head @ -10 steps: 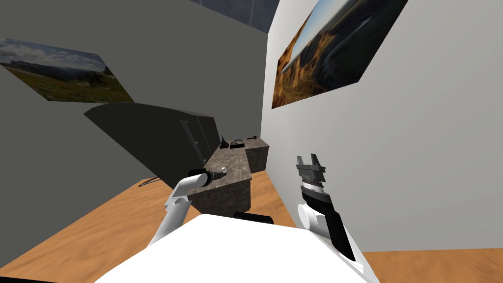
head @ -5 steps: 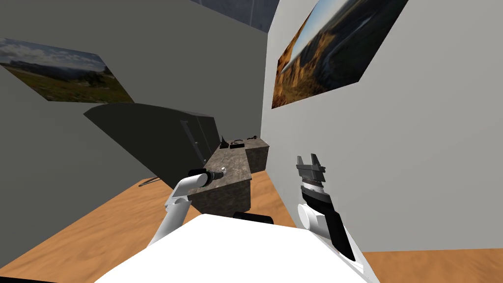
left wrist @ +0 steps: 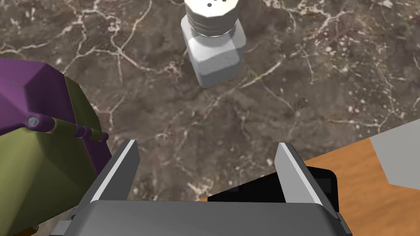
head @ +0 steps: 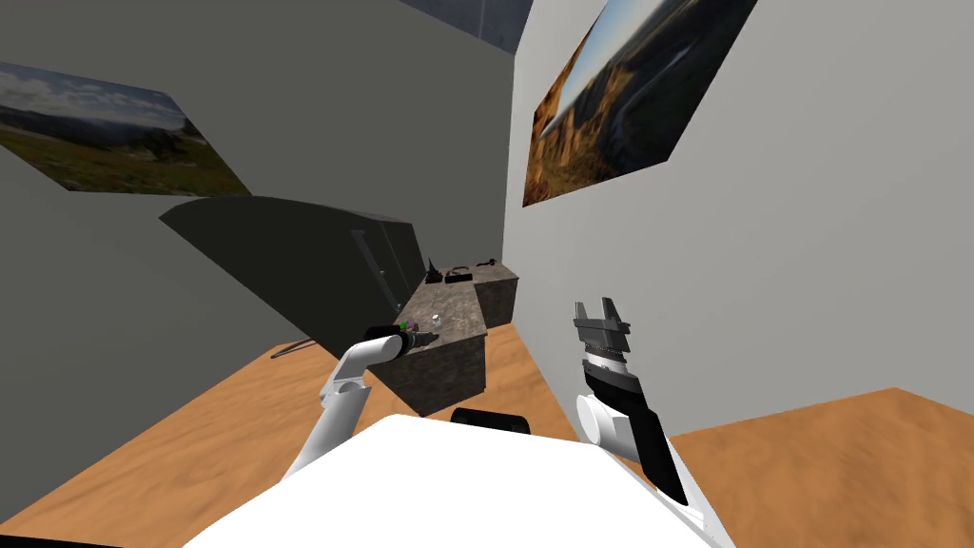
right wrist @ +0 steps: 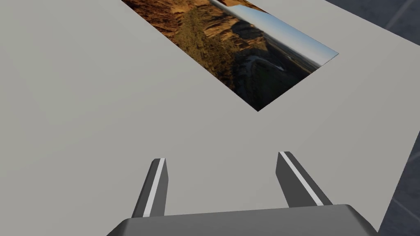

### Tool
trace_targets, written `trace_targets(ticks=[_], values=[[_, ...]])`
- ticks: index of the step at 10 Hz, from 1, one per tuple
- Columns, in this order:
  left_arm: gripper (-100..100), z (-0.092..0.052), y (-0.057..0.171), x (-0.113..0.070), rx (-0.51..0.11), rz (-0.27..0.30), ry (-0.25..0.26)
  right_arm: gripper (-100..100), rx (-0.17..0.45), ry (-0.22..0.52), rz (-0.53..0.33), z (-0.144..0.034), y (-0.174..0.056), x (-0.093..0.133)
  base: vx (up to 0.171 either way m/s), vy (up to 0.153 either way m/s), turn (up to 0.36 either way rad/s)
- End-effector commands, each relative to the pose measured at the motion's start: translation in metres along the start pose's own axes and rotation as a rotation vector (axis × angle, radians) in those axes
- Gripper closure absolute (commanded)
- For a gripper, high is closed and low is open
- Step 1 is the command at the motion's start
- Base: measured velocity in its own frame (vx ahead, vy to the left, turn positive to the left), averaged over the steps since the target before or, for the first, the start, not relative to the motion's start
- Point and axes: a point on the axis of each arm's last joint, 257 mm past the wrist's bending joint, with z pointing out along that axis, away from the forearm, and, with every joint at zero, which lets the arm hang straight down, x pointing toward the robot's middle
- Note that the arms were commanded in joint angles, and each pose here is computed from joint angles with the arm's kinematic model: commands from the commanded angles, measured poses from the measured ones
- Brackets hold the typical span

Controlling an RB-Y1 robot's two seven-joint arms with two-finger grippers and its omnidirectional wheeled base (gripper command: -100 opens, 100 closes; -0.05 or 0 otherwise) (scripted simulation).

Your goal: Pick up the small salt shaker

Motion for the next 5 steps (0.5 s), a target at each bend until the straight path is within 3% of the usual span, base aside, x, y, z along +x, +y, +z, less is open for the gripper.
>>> trace_targets(ticks=[1, 3, 5], values=[[-100, -0.001, 0.0, 0.0, 0.002, -0.023, -0.009, 0, 0.0, 0.0, 0.0, 0.0, 0.0, 0.0, -0.256, 0.023, -0.084], [-100, -0.004, -0.005, 0.002, 0.015, -0.044, -0.014, 0, 0.0, 0.0, 0.0, 0.0, 0.0, 0.0, -0.163, 0.007, -0.06], [-100, -0.012, -0.017, 0.007, 0.051, -0.06, -0.011, 0, 0.0, 0.0, 0.0, 0.0, 0.0, 0.0, -0.008, -0.012, -0.059]])
